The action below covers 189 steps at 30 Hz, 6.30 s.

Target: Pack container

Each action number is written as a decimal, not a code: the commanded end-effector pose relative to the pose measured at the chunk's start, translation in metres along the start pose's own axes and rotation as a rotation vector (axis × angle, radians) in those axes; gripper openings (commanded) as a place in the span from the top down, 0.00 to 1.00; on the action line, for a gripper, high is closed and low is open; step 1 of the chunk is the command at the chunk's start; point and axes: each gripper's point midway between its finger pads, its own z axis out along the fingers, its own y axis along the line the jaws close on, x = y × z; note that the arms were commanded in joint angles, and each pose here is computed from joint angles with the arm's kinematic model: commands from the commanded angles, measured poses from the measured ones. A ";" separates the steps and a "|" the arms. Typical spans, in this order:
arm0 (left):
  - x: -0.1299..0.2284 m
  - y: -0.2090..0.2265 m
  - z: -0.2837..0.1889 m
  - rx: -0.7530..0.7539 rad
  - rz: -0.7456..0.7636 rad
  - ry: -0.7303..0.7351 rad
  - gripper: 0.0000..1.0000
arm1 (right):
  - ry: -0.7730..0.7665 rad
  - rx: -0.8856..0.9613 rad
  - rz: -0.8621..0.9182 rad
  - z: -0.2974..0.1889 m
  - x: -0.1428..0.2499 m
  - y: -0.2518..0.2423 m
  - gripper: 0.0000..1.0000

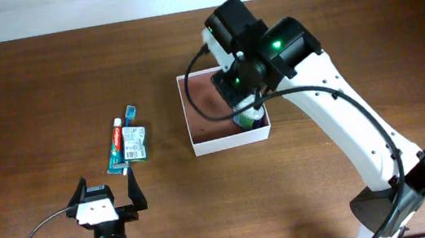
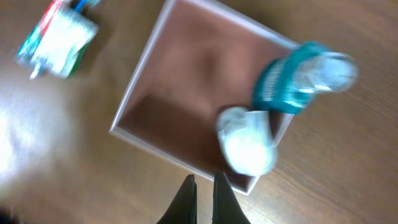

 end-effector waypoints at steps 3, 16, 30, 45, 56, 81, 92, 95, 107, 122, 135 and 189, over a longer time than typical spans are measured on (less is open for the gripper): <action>0.001 -0.004 0.000 0.019 0.016 -0.003 0.00 | 0.057 -0.133 -0.281 0.017 0.020 0.022 0.96; 0.001 -0.003 0.000 0.018 0.016 -0.003 0.00 | 0.089 -0.058 -0.434 0.084 0.037 0.012 0.96; 0.001 -0.004 0.000 0.019 0.016 -0.003 0.01 | 0.188 0.008 -0.636 0.116 0.048 0.017 0.96; 0.001 -0.004 0.000 0.019 0.016 -0.003 0.01 | 0.288 0.078 -0.679 0.146 0.059 0.006 0.96; 0.001 -0.004 0.000 0.019 0.016 -0.003 0.01 | 0.321 0.132 -0.687 0.151 0.061 -0.005 0.96; 0.001 -0.003 0.000 0.019 0.016 -0.003 0.01 | 0.343 0.259 -0.694 0.146 0.056 -0.025 0.96; 0.001 -0.003 0.000 0.019 0.016 -0.002 0.01 | 0.361 0.336 -0.693 0.142 0.054 -0.038 0.96; 0.001 -0.003 0.000 0.019 0.016 -0.003 0.01 | 0.360 0.339 -0.685 0.142 0.053 -0.038 0.96; 0.001 -0.004 0.000 0.019 0.016 -0.003 0.01 | 0.338 0.297 -0.674 0.145 0.053 -0.029 0.96; 0.001 -0.003 0.000 0.019 0.016 -0.003 0.01 | -0.054 0.157 -0.340 0.070 -0.036 0.033 0.96; 0.001 -0.003 0.000 0.018 0.016 -0.003 0.01 | -0.089 0.208 0.295 -0.035 0.006 -0.138 0.58; -0.030 -0.015 -0.003 0.085 0.016 -0.131 0.01 | -0.043 0.210 0.520 -0.050 0.056 -0.210 0.01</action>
